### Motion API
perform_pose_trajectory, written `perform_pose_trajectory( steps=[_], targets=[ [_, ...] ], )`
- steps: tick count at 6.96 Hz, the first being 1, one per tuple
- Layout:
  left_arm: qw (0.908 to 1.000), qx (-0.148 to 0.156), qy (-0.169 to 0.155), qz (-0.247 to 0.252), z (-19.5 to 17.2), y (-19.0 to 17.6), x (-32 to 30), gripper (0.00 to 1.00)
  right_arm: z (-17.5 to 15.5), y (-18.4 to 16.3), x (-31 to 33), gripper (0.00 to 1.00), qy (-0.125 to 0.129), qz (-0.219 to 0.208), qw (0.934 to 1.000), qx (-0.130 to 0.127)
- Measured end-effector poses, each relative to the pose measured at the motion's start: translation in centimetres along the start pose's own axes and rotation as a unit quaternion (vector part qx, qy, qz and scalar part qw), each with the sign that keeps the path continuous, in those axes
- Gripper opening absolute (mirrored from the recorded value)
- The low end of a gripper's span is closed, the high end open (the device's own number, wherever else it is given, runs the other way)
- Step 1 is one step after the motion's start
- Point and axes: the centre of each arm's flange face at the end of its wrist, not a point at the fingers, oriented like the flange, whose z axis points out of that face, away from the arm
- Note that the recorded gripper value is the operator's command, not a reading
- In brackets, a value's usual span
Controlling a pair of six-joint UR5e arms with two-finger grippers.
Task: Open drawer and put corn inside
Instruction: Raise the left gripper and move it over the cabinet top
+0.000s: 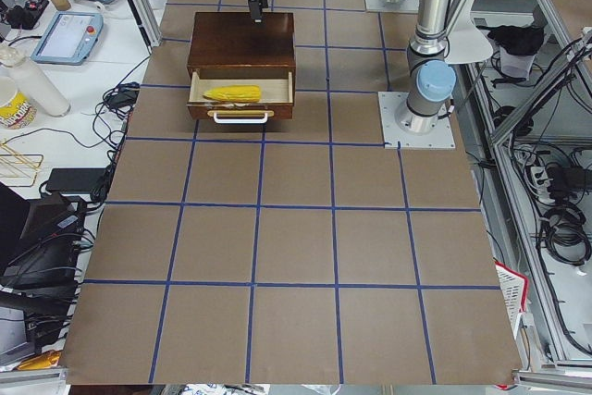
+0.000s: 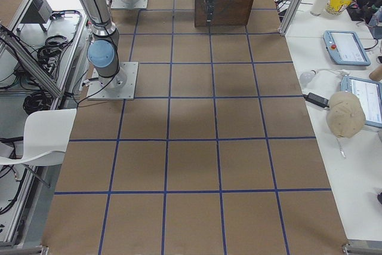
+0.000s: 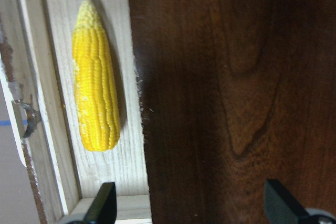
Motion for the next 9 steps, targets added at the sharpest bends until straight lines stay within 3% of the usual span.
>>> perform_pose_trajectory(
  steps=[4,9],
  targets=[
    [0.9996,0.016,0.003,-0.023,0.3,2.7,-1.9,1.00,0.0,0.0,0.0,1.00,0.001,0.000,1.0000,0.000],
    [0.9994,0.022,0.004,-0.028,-0.1,3.6,-2.3,1.00,0.0,0.0,0.0,1.00,0.001,0.000,1.0000,0.000]
  ],
)
